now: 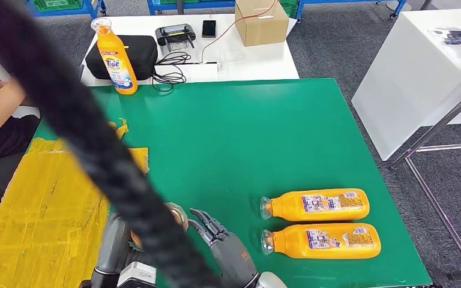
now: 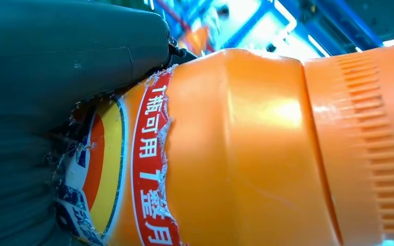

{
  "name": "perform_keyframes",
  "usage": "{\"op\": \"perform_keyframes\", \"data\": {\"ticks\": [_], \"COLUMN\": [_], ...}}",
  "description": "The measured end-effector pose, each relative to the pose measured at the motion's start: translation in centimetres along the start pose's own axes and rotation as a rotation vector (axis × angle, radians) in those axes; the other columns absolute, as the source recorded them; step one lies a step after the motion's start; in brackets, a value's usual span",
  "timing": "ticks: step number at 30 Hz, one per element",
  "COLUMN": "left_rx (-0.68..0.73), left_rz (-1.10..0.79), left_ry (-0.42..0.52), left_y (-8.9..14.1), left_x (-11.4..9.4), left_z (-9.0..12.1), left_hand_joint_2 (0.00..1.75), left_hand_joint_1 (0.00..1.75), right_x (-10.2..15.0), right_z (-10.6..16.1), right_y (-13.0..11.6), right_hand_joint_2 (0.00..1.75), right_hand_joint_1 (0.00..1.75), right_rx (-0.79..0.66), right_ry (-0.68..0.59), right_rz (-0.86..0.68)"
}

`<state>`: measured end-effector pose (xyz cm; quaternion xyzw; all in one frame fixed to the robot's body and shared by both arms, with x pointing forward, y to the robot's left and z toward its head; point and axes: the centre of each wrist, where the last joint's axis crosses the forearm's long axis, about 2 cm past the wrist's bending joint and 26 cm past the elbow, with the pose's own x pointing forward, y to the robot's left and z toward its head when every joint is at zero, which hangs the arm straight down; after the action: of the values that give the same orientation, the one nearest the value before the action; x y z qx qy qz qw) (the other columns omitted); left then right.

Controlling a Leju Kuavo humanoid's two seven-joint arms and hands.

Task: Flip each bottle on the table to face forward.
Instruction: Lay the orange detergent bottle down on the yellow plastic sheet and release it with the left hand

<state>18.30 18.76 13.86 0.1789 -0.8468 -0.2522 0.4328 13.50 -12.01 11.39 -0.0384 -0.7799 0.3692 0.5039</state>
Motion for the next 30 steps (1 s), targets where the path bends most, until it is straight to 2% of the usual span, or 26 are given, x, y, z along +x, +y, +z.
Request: {"op": "perform_keyframes", "data": {"ticks": [3, 7, 12, 15, 16, 19, 20, 30], "left_rx": [0.021, -0.044, -0.153, -0.247, -0.3, -0.436, -0.455, -0.505], "left_rz": [-0.243, -0.5, -0.788, -0.865, -0.879, -0.895, -0.899, -0.937], "left_ry": [0.01, 0.06, 0.195, 0.207, 0.198, 0.177, 0.176, 0.191], "left_y": [0.5, 0.2, -1.3, -2.0, -2.2, -2.3, -2.3, -2.4], "left_x": [-0.6, -2.2, -5.8, -9.1, -10.2, -12.5, -12.9, -14.0], "left_z": [-0.3, -1.2, -3.0, -3.4, -3.3, -2.8, -2.8, -2.7], "left_hand_joint_2": [1.75, 1.75, 1.75, 0.44, 0.0, 0.0, 0.0, 0.0], "left_hand_joint_1": [1.75, 1.75, 1.75, 1.75, 1.43, 0.12, 0.0, 0.0], "right_x": [0.2, 0.6, 0.1, -0.6, -0.9, -1.4, -1.5, -1.6], "right_z": [0.8, 3.8, 6.3, 7.9, 8.3, 8.6, 8.6, 8.3], "right_y": [-0.8, -1.8, -3.2, -4.7, -5.1, -5.9, -6.1, -6.7], "right_hand_joint_2": [1.75, 1.75, 1.75, 1.75, 1.75, 1.75, 1.75, 1.75], "right_hand_joint_1": [0.0, 0.0, 0.0, 0.0, 0.0, 0.0, 0.0, 0.0], "right_rx": [-0.053, -0.08, -0.027, 0.004, 0.012, 0.022, 0.018, 0.0], "right_ry": [0.032, 0.06, 0.089, 0.085, 0.079, 0.05, 0.037, 0.006], "right_rz": [0.032, 0.033, 0.047, 0.081, 0.093, 0.139, 0.158, 0.216]}}
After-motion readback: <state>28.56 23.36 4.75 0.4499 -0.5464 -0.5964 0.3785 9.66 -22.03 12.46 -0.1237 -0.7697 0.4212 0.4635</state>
